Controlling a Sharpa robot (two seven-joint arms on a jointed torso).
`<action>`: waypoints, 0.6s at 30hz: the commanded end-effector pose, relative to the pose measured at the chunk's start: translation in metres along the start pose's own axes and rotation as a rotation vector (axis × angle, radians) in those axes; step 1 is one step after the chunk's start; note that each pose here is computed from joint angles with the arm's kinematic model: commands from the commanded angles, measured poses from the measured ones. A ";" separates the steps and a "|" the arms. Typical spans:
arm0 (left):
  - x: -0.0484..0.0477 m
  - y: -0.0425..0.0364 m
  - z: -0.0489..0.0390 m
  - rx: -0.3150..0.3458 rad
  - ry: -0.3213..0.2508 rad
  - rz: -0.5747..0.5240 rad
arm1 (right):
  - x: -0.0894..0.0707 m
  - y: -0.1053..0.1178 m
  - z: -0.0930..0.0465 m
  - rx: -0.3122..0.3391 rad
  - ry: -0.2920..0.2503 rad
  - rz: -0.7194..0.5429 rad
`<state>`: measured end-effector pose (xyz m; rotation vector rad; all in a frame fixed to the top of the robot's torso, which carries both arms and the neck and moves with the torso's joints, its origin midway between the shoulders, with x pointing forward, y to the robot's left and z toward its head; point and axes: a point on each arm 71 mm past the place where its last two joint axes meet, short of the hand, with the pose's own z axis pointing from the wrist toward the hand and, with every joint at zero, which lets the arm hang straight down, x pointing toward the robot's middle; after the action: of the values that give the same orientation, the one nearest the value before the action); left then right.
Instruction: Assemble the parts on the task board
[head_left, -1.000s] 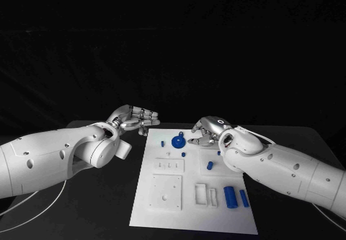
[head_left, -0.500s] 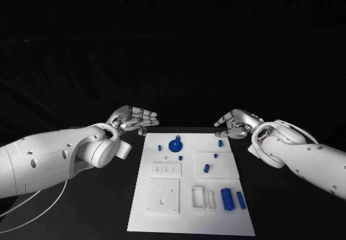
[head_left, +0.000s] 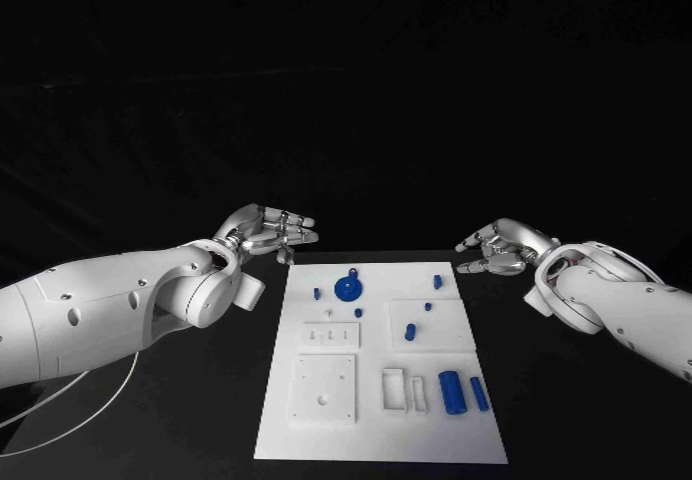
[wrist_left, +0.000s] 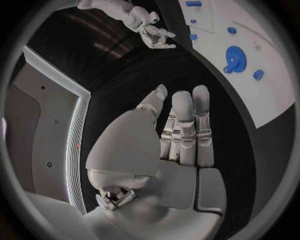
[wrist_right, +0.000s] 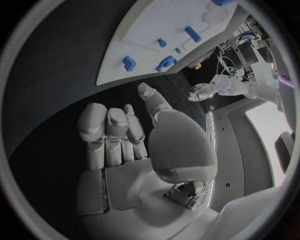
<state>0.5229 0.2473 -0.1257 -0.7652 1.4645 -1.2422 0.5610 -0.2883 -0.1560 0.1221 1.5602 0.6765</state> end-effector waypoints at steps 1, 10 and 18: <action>0.0014 -0.0006 0.0001 0.014 0.014 -0.011 | 0.007 -0.002 0.000 -0.029 0.030 0.027; 0.0034 0.0006 0.0004 0.011 0.026 -0.011 | 0.027 -0.011 0.003 -0.006 0.047 0.038; 0.0056 0.0005 0.0000 0.009 0.036 -0.012 | 0.040 -0.012 0.005 0.004 0.060 0.045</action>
<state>0.5225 0.2458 -0.1285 -0.7630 1.4764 -1.2513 0.5642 -0.2797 -0.1959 0.1523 1.6142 0.7015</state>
